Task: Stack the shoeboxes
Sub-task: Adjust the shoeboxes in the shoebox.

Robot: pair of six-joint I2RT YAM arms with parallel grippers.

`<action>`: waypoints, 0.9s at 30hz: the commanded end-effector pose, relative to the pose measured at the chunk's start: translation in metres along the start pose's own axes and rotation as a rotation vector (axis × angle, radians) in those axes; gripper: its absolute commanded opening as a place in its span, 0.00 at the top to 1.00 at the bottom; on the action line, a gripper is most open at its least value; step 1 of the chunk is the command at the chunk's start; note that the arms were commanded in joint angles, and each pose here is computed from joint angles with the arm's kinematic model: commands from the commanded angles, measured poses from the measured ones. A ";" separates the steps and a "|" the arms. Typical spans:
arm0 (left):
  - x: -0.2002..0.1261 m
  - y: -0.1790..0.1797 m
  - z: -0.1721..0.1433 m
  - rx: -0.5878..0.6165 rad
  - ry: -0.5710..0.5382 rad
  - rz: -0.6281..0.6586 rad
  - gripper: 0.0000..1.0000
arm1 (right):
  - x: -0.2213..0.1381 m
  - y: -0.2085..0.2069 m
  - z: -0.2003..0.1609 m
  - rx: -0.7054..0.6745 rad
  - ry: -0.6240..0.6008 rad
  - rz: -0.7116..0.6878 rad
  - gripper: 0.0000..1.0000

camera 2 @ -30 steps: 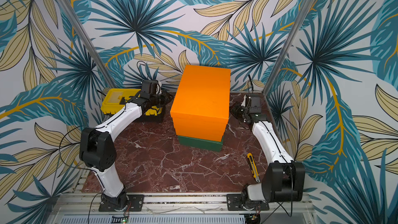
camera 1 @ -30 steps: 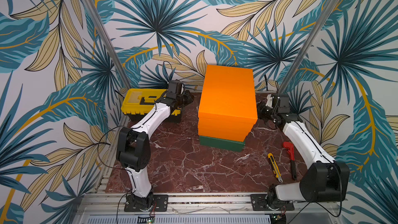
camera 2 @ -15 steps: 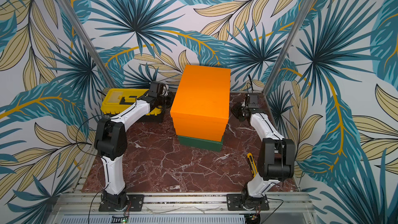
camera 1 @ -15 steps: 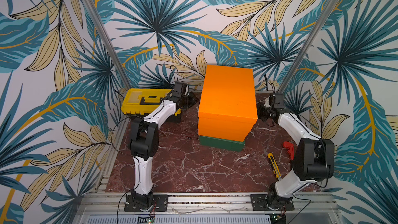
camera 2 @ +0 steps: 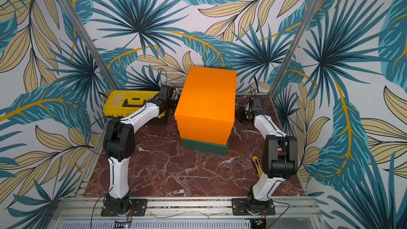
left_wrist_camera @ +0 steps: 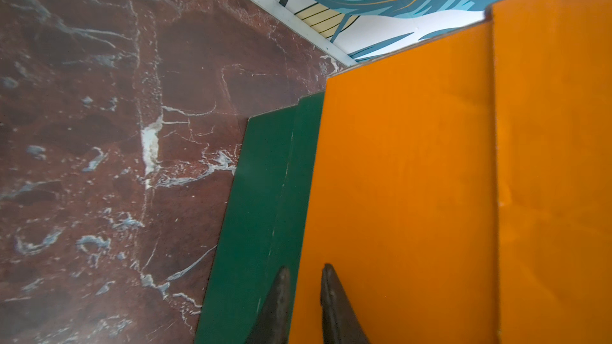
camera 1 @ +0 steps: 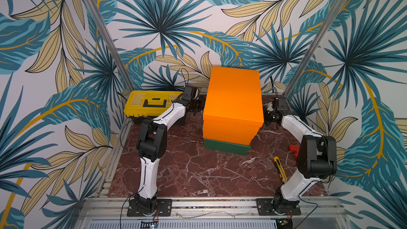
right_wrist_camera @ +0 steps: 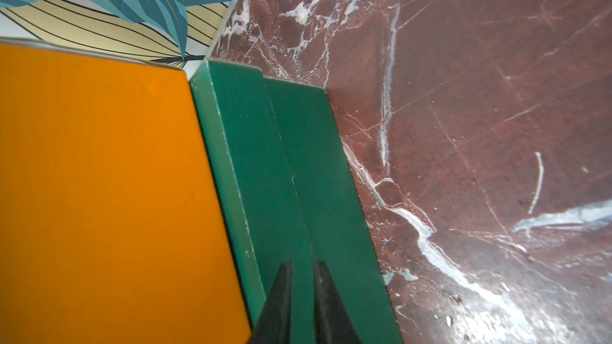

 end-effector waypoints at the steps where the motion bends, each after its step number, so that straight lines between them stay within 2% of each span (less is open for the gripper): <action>1: 0.003 -0.014 0.011 0.021 -0.025 -0.034 0.80 | 0.005 0.008 0.004 0.008 0.008 0.034 0.84; 17: 0.018 -0.024 0.000 0.019 0.002 -0.049 0.80 | 0.014 0.005 0.002 0.019 0.028 0.031 0.84; 23: 0.010 -0.022 0.000 0.022 -0.008 -0.035 0.80 | 0.009 0.004 0.000 0.005 0.027 0.028 0.84; 27: -0.007 -0.017 0.000 0.022 -0.024 -0.010 0.80 | 0.001 -0.001 -0.003 -0.011 0.020 0.016 0.84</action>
Point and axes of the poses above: each gripper's point midway between its finger pads, its own x axis out along the fingers, its own y axis along the line the jaws close on, z = x × y, the point moved 1 cm from there along -x, back along the fingers, and after that the axes turned 15 degrees about x, right-handed, at the moved point
